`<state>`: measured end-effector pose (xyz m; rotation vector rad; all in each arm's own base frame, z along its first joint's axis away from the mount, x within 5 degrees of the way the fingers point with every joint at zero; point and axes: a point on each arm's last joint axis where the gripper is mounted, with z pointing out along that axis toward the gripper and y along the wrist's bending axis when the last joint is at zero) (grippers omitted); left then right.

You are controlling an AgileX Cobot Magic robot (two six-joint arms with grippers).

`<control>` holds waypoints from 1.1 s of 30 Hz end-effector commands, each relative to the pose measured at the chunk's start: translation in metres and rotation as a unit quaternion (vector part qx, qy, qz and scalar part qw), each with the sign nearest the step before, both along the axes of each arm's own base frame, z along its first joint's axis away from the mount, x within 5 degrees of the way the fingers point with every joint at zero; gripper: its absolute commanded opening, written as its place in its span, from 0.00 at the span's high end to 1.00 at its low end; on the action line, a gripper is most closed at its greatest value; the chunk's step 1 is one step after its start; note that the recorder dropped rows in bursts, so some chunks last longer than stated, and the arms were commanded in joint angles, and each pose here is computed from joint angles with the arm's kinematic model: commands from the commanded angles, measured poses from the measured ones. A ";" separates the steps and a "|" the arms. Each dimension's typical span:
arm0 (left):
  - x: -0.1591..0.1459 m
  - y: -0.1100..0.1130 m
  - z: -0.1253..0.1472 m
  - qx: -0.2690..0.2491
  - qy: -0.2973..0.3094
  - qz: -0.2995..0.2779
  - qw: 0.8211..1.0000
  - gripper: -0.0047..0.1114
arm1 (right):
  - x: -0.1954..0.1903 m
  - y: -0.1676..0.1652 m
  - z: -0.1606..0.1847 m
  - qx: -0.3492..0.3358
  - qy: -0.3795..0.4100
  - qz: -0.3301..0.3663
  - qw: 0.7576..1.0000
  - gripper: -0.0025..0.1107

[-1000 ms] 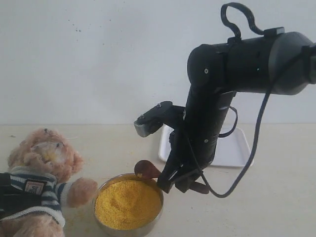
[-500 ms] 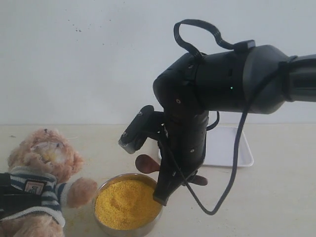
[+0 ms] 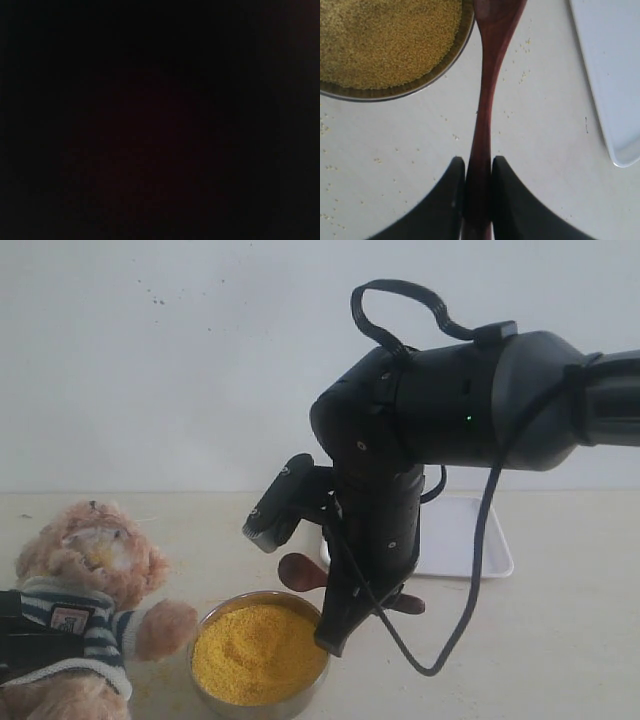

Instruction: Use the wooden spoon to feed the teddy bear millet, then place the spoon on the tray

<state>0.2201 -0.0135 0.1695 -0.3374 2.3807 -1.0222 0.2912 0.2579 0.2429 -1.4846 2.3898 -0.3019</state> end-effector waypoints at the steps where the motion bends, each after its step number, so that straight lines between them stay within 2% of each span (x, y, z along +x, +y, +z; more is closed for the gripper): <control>1: -0.002 -0.002 0.002 -0.008 -0.006 -0.003 1.000 0.93 | -0.001 -0.002 0.003 -0.002 -0.001 0.000 1.000 0.98; 5: 0.000 0.001 0.001 0.004 -0.004 0.018 1.000 0.93 | -0.002 -0.002 0.006 -0.005 0.007 -0.001 1.000 0.98; 8: 0.000 0.001 0.001 0.006 -0.006 0.015 1.000 0.93 | 0.017 0.017 0.026 -0.025 0.021 0.028 0.999 0.98; 10: 0.001 0.002 0.000 0.014 -0.008 0.018 1.000 0.93 | 0.023 0.027 0.034 0.001 0.013 0.029 0.999 0.98; 17: 0.003 0.004 0.000 0.013 -0.008 0.037 0.999 0.93 | 0.009 0.027 -0.014 -0.010 0.109 0.024 0.994 0.98; 20: 0.003 0.004 0.000 0.013 -0.008 0.037 0.999 0.93 | -0.004 0.035 -0.021 0.033 0.171 0.047 0.984 0.98; 29: 0.002 0.004 0.000 0.014 -0.008 0.032 0.999 0.93 | 0.001 0.027 -0.013 0.023 0.147 0.037 0.988 0.98; 32: 0.002 0.004 0.000 0.014 -0.008 0.032 0.999 0.93 | 0.020 0.007 -0.012 0.072 0.181 -0.001 0.981 0.98; 33: 0.002 0.004 0.000 0.014 -0.008 0.031 0.999 0.93 | 0.026 0.000 -0.009 0.134 0.218 -0.008 0.967 0.98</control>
